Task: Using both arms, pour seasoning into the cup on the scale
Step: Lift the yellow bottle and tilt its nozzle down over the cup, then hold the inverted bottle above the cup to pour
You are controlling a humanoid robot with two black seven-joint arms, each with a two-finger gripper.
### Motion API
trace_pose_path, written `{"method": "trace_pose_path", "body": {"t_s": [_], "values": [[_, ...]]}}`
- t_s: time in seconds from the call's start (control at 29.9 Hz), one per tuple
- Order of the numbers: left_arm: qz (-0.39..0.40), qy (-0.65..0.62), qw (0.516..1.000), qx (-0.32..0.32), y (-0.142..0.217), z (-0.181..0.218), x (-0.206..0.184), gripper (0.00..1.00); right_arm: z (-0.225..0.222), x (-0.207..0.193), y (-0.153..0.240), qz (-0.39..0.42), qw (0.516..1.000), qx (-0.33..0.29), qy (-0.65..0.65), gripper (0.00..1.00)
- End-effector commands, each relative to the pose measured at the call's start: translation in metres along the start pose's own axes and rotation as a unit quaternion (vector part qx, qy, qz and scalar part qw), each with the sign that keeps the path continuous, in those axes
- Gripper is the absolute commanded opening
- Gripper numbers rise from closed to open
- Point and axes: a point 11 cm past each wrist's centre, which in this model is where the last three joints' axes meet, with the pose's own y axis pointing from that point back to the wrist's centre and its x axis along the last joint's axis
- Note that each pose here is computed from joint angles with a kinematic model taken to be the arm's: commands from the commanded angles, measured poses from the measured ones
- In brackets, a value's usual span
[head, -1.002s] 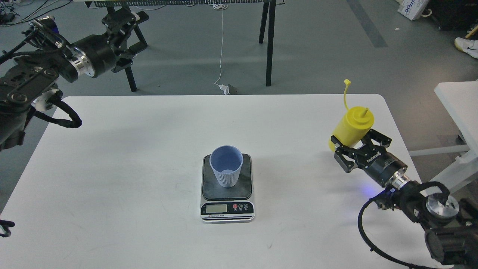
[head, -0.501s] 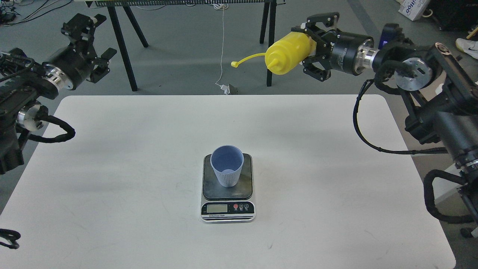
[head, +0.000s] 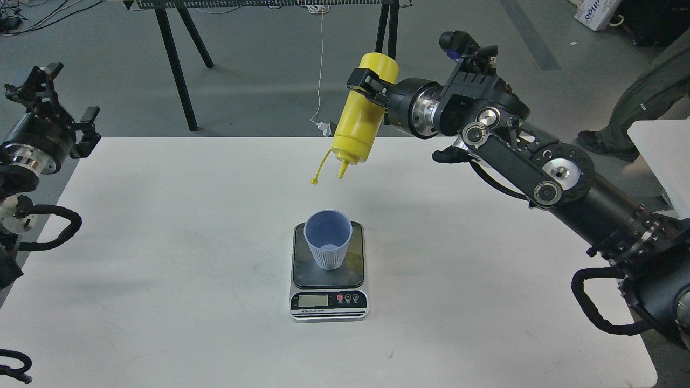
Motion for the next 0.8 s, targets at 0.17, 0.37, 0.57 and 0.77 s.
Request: {"method": "trace_pose_path", "body": {"t_s": [0.17, 0.37, 0.57, 0.77], "values": [[0.010, 0.004, 1.000, 0.015, 0.011, -0.016, 0.008, 0.99, -0.008, -0.029, -0.008, -0.015, 0.999, 0.000, 0.036, 0.06], [0.009, 0.002, 1.000, 0.017, 0.012, -0.017, 0.008, 0.99, -0.007, -0.047, -0.012, -0.033, 0.998, -0.003, 0.048, 0.06], [0.010, 0.002, 1.000, 0.017, 0.012, -0.016, 0.008, 0.99, -0.007, -0.049, -0.012, -0.035, 0.998, -0.003, 0.051, 0.06], [0.009, 0.002, 1.000, 0.017, 0.012, -0.017, 0.008, 0.99, -0.006, -0.053, -0.013, -0.038, 0.997, -0.006, 0.061, 0.06]]}}
